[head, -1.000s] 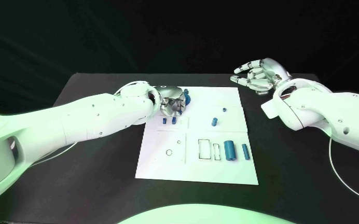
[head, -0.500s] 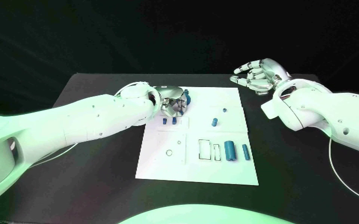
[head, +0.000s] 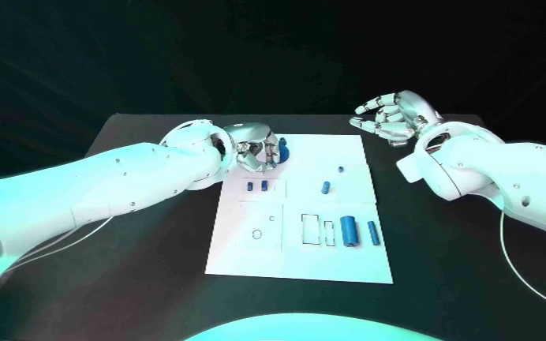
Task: Assemble the parts on the task board
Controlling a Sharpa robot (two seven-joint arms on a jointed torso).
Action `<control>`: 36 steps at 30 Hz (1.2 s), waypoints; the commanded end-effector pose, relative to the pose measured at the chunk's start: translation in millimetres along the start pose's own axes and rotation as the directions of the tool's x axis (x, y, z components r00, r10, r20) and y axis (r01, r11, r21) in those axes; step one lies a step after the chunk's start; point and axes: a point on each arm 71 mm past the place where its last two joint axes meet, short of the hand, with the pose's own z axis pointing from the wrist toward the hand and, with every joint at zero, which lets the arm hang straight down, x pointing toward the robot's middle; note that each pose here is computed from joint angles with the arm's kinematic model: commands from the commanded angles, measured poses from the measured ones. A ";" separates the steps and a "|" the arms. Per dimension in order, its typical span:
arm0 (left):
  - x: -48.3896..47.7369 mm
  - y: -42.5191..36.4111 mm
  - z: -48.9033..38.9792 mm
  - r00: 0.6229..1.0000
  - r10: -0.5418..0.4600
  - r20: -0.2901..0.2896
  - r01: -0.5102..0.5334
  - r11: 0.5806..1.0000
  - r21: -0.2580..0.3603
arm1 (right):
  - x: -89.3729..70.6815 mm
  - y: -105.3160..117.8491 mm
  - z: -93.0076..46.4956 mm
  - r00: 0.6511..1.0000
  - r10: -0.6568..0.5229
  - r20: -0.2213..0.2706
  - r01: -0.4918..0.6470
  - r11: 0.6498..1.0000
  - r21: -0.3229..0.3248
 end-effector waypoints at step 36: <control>11.7 29.8 -1.7 0.995 -0.069 -0.076 0.062 0.994 -0.093 | 0.8 1.0 0.0 1.000 -0.003 -0.008 0.002 1.000 -0.014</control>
